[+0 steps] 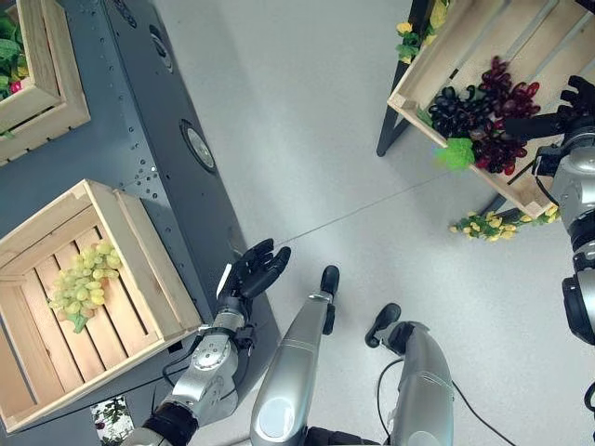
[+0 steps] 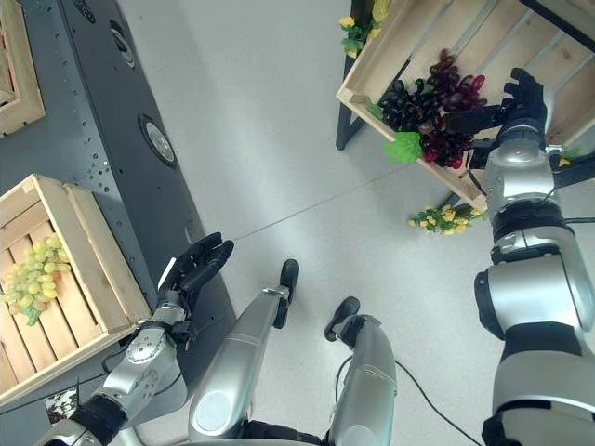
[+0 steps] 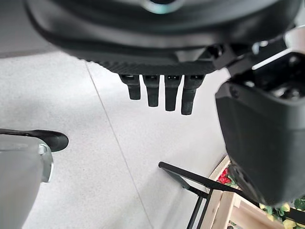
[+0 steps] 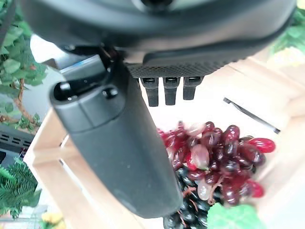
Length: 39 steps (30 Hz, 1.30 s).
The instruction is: Pick up the fruits from the basket on one side to the basket on the other side
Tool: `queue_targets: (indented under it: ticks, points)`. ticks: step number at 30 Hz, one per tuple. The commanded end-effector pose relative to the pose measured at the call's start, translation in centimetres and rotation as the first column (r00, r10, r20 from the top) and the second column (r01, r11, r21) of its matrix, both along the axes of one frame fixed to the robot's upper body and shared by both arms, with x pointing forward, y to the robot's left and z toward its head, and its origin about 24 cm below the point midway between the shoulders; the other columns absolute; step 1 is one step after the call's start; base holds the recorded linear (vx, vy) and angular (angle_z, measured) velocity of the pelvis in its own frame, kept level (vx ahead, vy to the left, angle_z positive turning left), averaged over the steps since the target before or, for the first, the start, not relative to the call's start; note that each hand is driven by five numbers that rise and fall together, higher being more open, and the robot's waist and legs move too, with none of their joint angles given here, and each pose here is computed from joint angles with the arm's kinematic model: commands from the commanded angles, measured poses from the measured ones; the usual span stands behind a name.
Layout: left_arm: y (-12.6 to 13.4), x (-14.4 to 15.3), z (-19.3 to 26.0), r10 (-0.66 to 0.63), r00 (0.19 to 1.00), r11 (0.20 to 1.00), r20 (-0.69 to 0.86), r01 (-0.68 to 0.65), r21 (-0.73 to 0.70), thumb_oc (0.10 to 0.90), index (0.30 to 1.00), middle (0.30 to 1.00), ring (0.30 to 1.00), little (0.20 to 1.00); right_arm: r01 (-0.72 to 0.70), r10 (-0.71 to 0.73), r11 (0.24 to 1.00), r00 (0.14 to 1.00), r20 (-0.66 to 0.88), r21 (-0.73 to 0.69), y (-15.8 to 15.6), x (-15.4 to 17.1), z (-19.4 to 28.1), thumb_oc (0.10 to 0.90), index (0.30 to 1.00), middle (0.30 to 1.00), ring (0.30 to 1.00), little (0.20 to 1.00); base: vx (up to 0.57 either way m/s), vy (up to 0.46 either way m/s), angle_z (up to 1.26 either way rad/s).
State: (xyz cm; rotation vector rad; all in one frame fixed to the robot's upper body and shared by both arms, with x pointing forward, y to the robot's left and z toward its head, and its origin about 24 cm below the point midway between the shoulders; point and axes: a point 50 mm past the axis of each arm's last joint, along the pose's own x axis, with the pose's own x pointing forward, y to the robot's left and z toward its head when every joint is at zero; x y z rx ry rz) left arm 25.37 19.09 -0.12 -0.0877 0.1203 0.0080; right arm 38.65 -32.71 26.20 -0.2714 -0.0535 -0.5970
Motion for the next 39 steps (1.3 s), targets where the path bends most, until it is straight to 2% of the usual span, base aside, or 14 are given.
queue_targets:
  ticks: [1,9,14,17,21,28,30,33,34,37,39]
  points:
    - [-0.5,-0.6,2.2,-0.023,0.989,0.998,0.143,0.030,-0.050,0.800,0.900,0.900,0.900,0.900,0.187,-0.143,0.960,0.968,0.207,-0.208,-3.2,-3.6,9.0,0.800,0.900,0.900,0.900,0.900,0.00,0.000,0.00]
    - [-0.6,-0.7,2.2,-0.028,0.989,0.998,0.147,0.037,-0.053,0.800,0.900,0.900,0.900,0.900,0.140,-0.098,0.963,0.978,0.187,-0.229,-3.3,-3.4,8.5,0.800,0.900,0.900,0.900,0.900,0.00,0.000,0.00]
    - [-0.7,-0.6,2.3,-0.030,0.988,0.997,0.149,0.039,-0.059,0.800,0.900,0.900,0.900,0.900,0.031,0.027,0.969,0.973,0.230,-0.246,-1.7,-2.7,8.3,0.800,0.900,0.900,0.900,0.900,0.00,0.000,0.00]
    - [-1.0,-0.4,2.1,-0.030,0.989,0.998,0.146,0.038,-0.057,0.800,0.900,0.900,0.900,0.900,-0.040,0.094,0.973,0.968,0.232,-0.229,-0.9,-2.0,6.6,0.800,0.900,0.900,0.900,0.900,0.00,0.000,0.00]
    - [-1.5,-0.2,1.6,-0.017,0.993,0.998,0.120,0.023,-0.050,0.800,0.900,0.900,0.900,0.900,-0.088,0.135,0.981,0.951,0.277,-0.175,-0.1,-1.5,2.4,0.800,0.900,0.900,0.900,0.900,0.02,0.009,0.10]
    - [-1.5,-0.6,-1.3,0.034,0.999,0.998,-0.015,-0.035,-0.044,0.800,0.900,0.900,0.900,0.900,-0.181,0.199,0.978,0.959,0.199,-0.107,2.4,-1.2,-6.2,0.800,0.900,0.900,0.900,0.900,0.05,-0.007,-0.03]
    - [-1.1,-1.3,-2.2,0.052,0.997,0.998,-0.052,-0.054,-0.029,0.800,0.900,0.900,0.900,0.900,-0.245,0.254,0.967,0.956,0.147,-0.072,3.8,-1.4,-9.1,0.800,0.900,0.900,0.900,0.900,0.11,-0.005,-0.06]
    - [-0.9,-1.7,-2.7,0.059,0.996,0.998,-0.070,-0.061,-0.026,0.800,0.900,0.900,0.900,0.900,-0.287,0.290,0.957,0.950,0.113,-0.045,4.4,-1.8,-10.8,0.800,0.900,0.900,0.900,0.900,0.09,0.003,-0.08]
    - [-1.0,-2.1,-3.2,0.060,0.994,0.998,-0.089,-0.063,-0.023,0.800,0.900,0.900,0.900,0.900,-0.332,0.332,0.943,0.940,0.076,-0.014,5.6,-2.1,-13.0,0.800,0.900,0.900,0.900,0.900,0.12,0.001,-0.02]
    - [-1.3,-2.3,-3.6,0.054,0.993,0.998,-0.106,-0.056,-0.015,0.800,0.900,0.900,0.900,0.900,-0.377,0.375,0.926,0.926,0.046,0.035,6.9,-2.4,-14.9,0.800,0.900,0.900,0.900,0.900,0.10,-0.009,0.03]
    - [-1.5,-2.4,-4.1,0.065,0.989,0.998,-0.134,-0.068,-0.011,0.800,0.900,0.900,0.900,0.900,-0.433,0.432,0.892,0.901,0.032,0.132,8.7,-3.0,-17.5,0.800,0.900,0.900,0.900,0.900,0.09,-0.012,0.16]
